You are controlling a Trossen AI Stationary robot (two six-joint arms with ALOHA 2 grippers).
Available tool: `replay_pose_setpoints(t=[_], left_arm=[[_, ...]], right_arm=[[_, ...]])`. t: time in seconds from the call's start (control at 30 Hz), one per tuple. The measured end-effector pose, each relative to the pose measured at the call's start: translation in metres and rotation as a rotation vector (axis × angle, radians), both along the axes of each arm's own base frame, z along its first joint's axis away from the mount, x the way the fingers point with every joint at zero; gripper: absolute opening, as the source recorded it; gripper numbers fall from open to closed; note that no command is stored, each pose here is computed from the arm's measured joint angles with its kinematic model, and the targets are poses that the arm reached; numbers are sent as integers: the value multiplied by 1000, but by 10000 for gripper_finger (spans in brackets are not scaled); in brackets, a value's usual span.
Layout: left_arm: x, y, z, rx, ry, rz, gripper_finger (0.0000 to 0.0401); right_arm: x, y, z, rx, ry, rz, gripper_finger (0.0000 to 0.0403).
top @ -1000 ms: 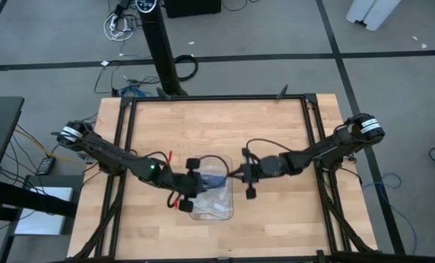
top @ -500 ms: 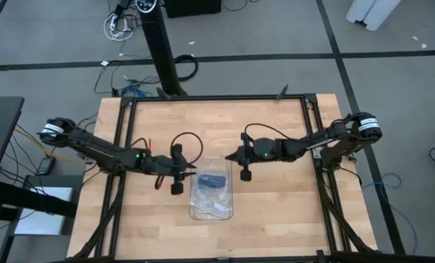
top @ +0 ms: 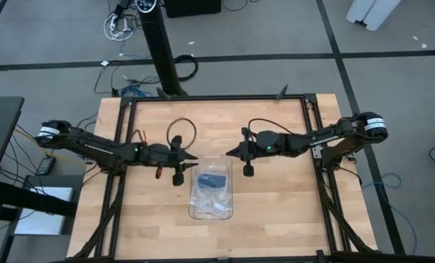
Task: Roll bandage
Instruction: Return to Home Position
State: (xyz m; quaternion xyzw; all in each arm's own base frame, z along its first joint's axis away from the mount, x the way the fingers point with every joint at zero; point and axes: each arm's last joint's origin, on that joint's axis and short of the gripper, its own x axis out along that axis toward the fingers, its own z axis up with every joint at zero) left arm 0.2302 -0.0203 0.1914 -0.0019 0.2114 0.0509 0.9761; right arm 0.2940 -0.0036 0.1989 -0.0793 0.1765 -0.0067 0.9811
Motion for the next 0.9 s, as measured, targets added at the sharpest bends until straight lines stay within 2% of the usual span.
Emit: replay_pose_setpoints(t=[0.2, 0.37, 0.5, 0.67, 0.8, 0.9], left_arm=[[-15, 11, 25, 60, -117, -57, 105], [-36, 17, 32, 57, -199, -93, 103], [-50, 20, 39, 99, -266, -103, 91], [-76, 23, 34, 107, -294, -65, 80], [-95, 23, 31, 101, -387, -42, 76], [-105, 24, 25, 107, -419, -34, 76]], right_arm=[[-31, 4, 21, -71, -116, 47, 0], [-67, 1, 6, -74, -193, 70, 0], [-90, 1, -1, -62, -244, 62, 0], [-118, 6, -6, -63, -302, 38, 0], [-137, 6, -10, -74, -330, 9, 0], [-145, 4, -14, -79, -291, -5, 0]])
